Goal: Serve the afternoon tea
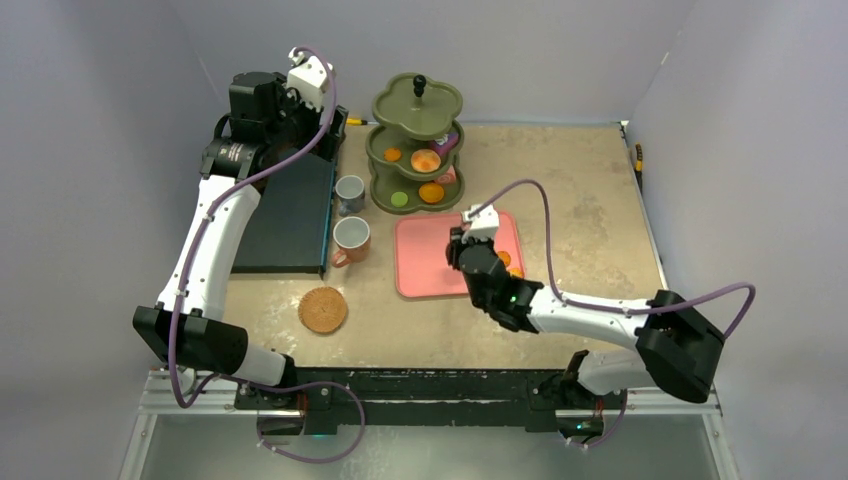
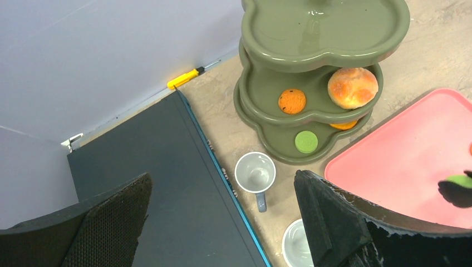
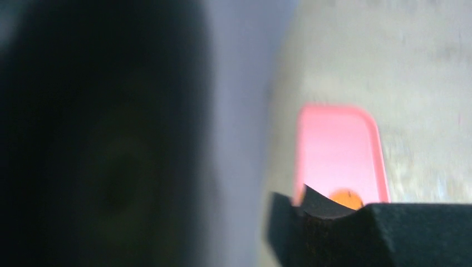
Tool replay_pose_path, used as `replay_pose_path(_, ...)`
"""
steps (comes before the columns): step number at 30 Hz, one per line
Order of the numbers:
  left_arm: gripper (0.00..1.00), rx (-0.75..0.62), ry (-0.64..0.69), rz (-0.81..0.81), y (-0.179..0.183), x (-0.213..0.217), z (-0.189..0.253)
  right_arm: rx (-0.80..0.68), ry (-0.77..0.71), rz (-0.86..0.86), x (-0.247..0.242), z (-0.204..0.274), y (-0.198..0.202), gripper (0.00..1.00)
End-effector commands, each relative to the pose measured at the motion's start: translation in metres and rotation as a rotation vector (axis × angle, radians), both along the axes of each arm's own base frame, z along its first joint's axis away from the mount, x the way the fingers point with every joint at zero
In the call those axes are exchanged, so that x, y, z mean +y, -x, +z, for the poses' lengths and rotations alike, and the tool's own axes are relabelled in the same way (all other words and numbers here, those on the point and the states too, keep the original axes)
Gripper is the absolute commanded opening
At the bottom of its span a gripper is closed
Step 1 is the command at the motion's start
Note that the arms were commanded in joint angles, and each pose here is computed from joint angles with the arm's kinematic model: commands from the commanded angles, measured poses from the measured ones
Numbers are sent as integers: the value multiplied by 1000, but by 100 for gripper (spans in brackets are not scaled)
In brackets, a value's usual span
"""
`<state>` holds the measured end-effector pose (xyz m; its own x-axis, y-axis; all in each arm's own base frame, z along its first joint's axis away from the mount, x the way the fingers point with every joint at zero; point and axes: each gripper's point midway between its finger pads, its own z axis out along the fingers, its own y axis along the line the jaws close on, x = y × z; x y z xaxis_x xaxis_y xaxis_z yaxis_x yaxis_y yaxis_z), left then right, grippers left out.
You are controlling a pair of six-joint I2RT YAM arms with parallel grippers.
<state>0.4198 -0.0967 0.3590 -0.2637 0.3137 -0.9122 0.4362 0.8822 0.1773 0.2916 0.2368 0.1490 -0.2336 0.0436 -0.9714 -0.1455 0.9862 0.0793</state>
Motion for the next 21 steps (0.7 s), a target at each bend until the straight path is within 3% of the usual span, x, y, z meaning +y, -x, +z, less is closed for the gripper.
replay_pose_path(1,99,-63,2,18,2,6,20,-288,-151,60,19,150,-42,32)
replay_pose_path(9,99,-52,-1,27,2,8,17,-527,-147,169,61,284,-95,31)
replay_pose_path(21,99,-59,-1,25,1,7,19,-614,-181,230,118,314,-152,32)
